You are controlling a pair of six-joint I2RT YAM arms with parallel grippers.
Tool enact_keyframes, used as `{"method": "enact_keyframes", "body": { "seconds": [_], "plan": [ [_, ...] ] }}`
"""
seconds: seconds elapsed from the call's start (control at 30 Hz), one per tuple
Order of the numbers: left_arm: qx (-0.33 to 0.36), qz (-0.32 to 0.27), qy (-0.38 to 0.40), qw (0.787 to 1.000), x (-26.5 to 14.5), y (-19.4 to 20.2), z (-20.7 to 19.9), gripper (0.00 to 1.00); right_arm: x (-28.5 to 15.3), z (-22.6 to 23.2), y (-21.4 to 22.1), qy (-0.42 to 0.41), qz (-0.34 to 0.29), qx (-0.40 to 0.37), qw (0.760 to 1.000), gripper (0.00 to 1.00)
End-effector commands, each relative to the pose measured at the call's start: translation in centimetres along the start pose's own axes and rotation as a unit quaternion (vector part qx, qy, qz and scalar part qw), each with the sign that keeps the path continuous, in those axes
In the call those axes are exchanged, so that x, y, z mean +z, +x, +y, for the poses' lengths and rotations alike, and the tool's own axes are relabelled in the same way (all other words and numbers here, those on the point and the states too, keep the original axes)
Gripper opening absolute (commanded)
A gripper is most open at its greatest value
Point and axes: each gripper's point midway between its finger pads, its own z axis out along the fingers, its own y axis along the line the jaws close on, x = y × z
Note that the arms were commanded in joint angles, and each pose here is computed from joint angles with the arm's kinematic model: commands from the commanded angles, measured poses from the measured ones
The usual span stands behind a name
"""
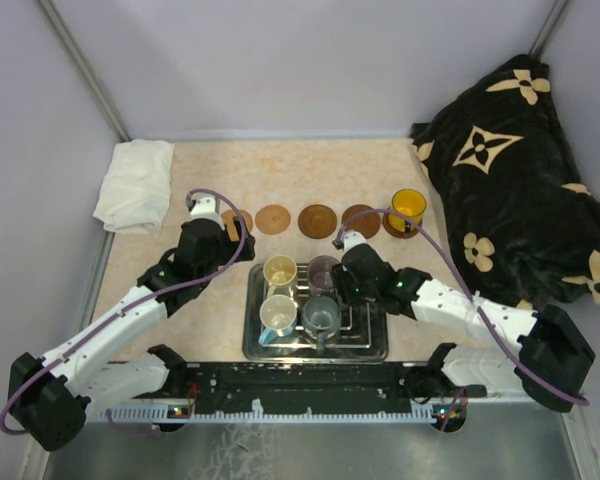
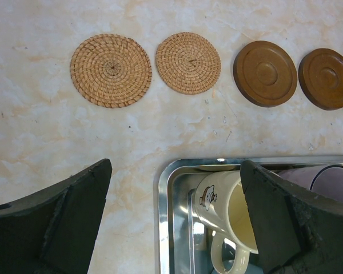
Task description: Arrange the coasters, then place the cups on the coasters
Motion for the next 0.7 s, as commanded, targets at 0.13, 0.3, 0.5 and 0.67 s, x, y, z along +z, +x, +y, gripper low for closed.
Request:
{"method": "enact_keyframes", "body": {
  "seconds": [0.13, 0.3, 0.5, 0.67],
  "plan": [
    [-0.001, -0.006, -0.002, 1.000, 0.0, -0.1, 0.2, 1.00, 0.7, 1.7, -2.4, -0.020, -0.020, -0.021, 0.999, 0.47],
    [0.000, -0.003, -0.003, 1.000, 0.2, 0.1, 0.1, 1.00, 1.3, 1.7, -2.6, -0.013, -0.019, -0.025, 0.999, 0.47],
    [0.001, -0.002, 0.001, 1.000, 0.3, 0.1, -0.1, 1.00, 1.7, 1.5, -3.0, -0.001, -0.025, -0.025, 0.999, 0.45],
    [0.003, 0.000, -0.001, 1.000, 0.4, 0.3, 0.0, 1.00, 2.0, 1.3, -3.2, 0.008, -0.028, -0.027, 0.999, 0.44]
  ]
}}
